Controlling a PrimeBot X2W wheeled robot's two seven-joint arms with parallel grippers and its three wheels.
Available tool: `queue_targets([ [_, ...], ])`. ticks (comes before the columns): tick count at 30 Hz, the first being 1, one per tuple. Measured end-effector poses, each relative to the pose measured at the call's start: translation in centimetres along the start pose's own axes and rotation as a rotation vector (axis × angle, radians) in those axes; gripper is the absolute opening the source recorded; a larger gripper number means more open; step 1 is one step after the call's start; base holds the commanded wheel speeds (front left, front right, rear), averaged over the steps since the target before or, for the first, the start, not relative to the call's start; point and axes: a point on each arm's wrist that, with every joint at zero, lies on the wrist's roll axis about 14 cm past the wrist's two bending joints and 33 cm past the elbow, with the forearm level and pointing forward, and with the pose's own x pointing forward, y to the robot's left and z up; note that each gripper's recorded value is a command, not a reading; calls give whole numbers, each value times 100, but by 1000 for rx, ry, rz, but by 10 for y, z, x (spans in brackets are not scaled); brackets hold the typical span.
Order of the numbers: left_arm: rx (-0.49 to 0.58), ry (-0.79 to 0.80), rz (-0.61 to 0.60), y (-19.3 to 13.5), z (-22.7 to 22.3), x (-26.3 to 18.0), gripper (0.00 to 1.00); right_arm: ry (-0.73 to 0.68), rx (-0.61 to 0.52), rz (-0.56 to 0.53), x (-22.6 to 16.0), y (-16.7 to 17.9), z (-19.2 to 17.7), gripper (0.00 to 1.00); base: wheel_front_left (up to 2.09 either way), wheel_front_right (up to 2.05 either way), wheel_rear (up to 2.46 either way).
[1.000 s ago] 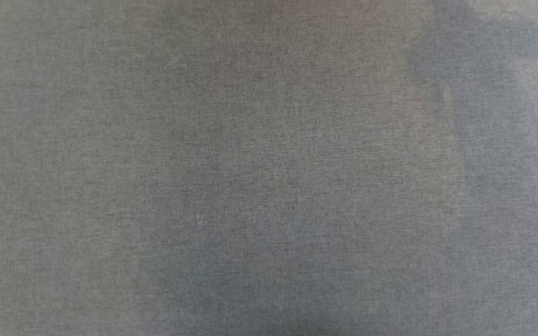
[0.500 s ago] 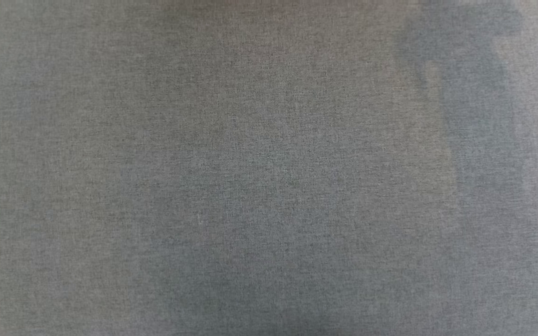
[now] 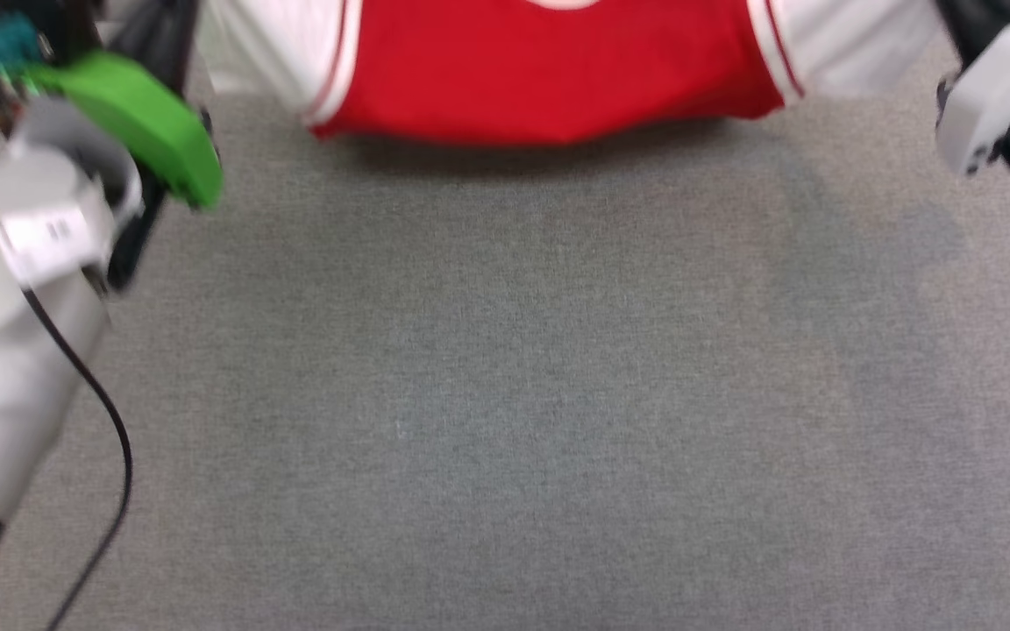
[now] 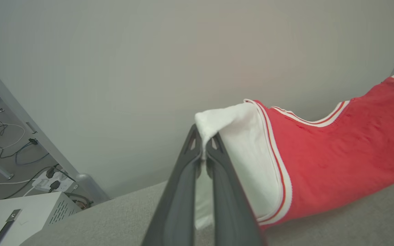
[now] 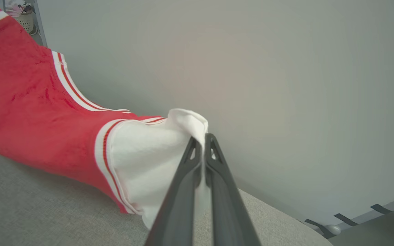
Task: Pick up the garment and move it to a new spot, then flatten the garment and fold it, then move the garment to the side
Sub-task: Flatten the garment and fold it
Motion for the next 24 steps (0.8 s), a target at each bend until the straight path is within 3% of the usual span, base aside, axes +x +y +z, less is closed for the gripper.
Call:
queue_targets([
  [12, -203, 173, 77, -42, -81, -132, 0, 135, 161, 57, -106, 51, -69, 0, 0, 0, 0],
  [24, -253, 368, 174, -60, -142, -232, 0, 309, 283, -26, -211, 74, -142, 0, 0, 0, 0],
])
